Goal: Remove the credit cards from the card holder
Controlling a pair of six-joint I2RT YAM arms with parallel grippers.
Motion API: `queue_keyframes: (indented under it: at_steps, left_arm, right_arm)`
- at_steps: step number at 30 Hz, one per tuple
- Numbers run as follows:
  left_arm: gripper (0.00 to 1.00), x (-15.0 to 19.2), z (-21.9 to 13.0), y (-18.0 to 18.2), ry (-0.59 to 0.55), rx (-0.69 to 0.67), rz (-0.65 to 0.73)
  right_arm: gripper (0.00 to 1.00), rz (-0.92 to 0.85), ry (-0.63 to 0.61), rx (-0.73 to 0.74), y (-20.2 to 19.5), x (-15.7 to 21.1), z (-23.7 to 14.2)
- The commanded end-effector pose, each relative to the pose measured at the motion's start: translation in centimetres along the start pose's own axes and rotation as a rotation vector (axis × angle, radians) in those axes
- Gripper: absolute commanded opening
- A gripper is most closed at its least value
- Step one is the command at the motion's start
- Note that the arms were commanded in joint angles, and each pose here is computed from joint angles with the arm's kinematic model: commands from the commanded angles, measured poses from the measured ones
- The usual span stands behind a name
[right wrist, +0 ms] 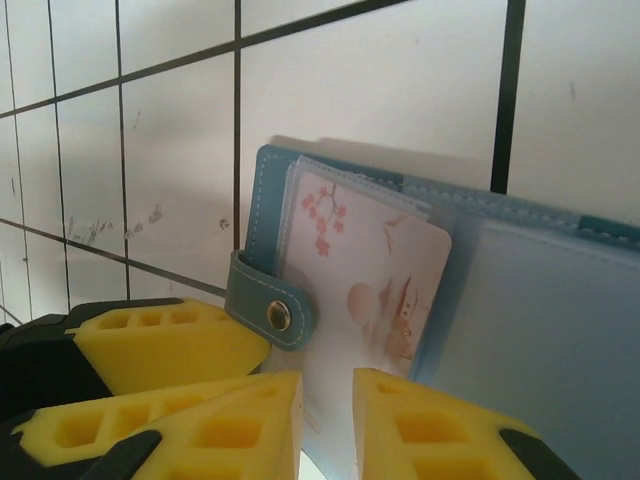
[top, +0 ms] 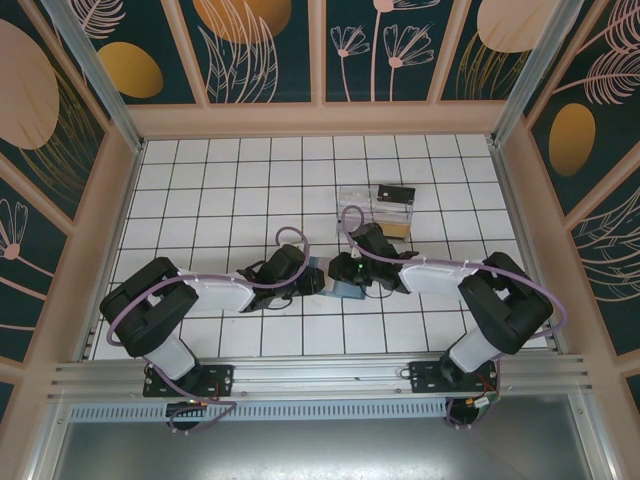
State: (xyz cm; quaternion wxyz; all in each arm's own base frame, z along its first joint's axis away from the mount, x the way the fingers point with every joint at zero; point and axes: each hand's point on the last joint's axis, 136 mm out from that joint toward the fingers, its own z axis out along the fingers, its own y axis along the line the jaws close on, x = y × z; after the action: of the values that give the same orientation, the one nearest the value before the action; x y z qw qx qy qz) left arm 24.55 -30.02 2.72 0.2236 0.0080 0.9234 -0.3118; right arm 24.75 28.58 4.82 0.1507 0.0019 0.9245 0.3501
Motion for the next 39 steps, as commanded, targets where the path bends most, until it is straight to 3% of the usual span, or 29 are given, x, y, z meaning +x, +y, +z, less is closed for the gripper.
queue_keyframes:
  at_steps: [1, 18, 24, 29, 39]
  left_arm:
    - [0.37, 0.8, -0.1, 0.4, 0.030, 0.004, -0.002]
    - [0.37, 0.9, -0.1, 0.3, 0.032, 0.008, -0.005]
    - [0.37, 1.0, 0.0, 0.4, 0.036, 0.008, -0.008]
    - [0.34, 1.1, 0.0, 1.4, 0.037, -0.049, -0.030]
    - [0.29, 1.5, -0.1, 3.3, 0.036, -0.131, -0.056]
  right_arm:
    - [0.22, 0.060, 0.026, -0.026, -0.6, 0.5, 0.3]
    - [0.18, 0.115, 0.053, -0.053, -1.6, 1.0, 0.8]
    - [0.11, 0.129, 0.059, -0.047, -2.2, 1.1, 0.9]
    - [0.00, 0.141, 0.049, -0.036, -2.9, 1.0, 0.4]
    - [0.00, 0.156, 0.032, -0.007, -4.8, 0.9, -1.1]
